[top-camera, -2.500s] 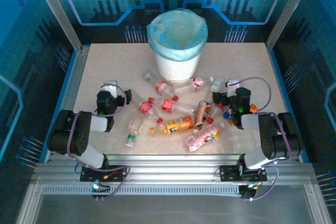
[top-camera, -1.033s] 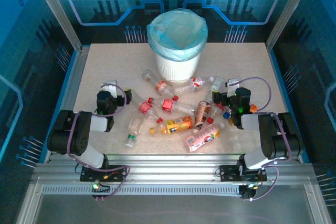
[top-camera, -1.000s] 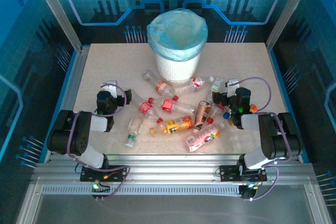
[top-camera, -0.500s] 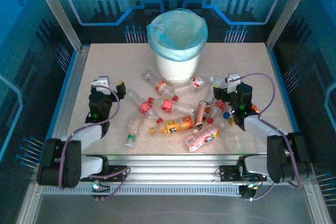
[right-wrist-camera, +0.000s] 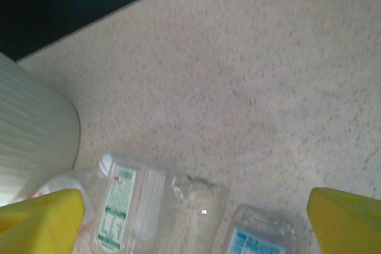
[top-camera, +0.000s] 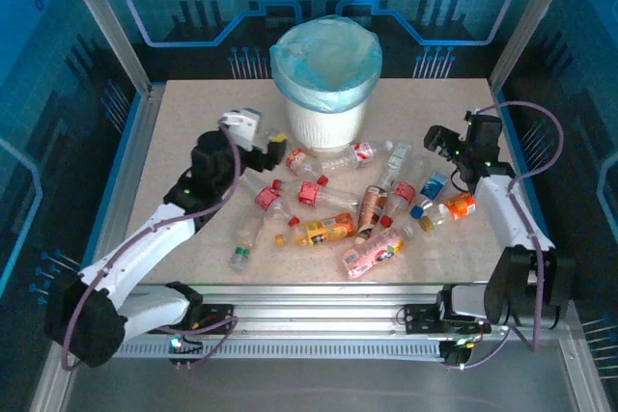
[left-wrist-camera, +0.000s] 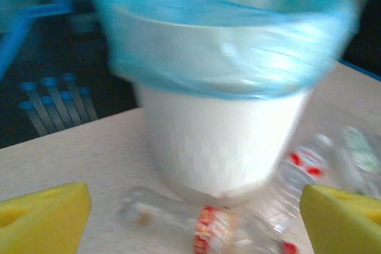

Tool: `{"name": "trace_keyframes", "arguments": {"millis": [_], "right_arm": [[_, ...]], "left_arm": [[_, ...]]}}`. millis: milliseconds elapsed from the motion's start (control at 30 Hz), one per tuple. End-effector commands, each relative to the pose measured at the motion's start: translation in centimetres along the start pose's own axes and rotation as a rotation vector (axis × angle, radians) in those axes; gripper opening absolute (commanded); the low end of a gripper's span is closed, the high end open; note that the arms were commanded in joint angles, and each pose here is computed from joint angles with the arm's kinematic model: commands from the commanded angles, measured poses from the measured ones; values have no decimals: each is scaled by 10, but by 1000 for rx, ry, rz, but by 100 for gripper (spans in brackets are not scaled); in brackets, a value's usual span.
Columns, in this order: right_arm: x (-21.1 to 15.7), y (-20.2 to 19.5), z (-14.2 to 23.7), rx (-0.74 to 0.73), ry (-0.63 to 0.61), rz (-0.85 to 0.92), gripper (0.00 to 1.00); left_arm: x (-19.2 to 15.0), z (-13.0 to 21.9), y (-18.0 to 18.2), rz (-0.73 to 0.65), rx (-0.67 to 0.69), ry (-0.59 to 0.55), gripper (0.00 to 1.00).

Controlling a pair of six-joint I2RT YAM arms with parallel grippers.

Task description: Put the plastic bottles in the bin

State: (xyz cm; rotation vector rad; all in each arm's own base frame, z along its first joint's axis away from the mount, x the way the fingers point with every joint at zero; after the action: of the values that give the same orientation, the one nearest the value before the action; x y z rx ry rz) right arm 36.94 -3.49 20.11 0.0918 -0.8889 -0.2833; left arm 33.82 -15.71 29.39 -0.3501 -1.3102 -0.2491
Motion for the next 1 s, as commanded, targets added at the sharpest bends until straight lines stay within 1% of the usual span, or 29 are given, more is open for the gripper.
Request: {"name": "trace_keyframes", "arguments": {"millis": [0,33,100,200,267,333,467,600,733,800,867,933,967], "right_arm": [[-15,11,-4,70,173,-29,92],[-13,17,-8,85,196,-18,89],[-14,25,-16,92,253,3,87],[-16,45,-26,107,315,47,80],[-20,56,-30,98,345,76,79],[-23,64,-33,89,353,105,78],[-30,71,-37,67,363,139,66],[-38,89,-33,107,365,189,65],[-45,114,-21,135,374,269,65],[-51,118,-9,143,396,233,65],[-63,120,8,194,409,167,65],[-84,113,26,188,418,112,60],[-89,110,35,195,416,94,59]], "left_arm": [[-26,-7,-42,-140,-155,180,92],[-30,-10,-53,-154,-185,209,92],[-31,-15,-71,-162,-221,241,92],[-33,-19,-98,-168,-289,278,92],[-33,-21,-112,-137,-324,293,92],[-33,-23,-123,-96,-360,308,92],[-41,-22,-136,-48,-413,354,92],[-48,-22,-137,-17,-395,398,92],[-51,-24,-131,30,-334,435,92],[-48,-21,-132,52,-334,452,92],[-46,-18,-135,51,-343,466,91],[-45,-11,-144,7,-363,477,90],[-44,-7,-150,-26,-378,486,90]]}}
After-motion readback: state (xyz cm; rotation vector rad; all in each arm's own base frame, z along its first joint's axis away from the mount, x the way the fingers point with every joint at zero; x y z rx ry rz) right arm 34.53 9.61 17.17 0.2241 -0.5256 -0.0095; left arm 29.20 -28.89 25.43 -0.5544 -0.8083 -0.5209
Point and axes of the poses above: each hand's point on the last joint's axis, 136 mm out from that joint toward the fingers, its own z axis back along the fingers, its own y axis along the line the jaws close on, x = y × z, the point moved 3 cm from there along z, back along the fingers, and after that the axes turned 8 degrees about z, right-handed, at the moved point
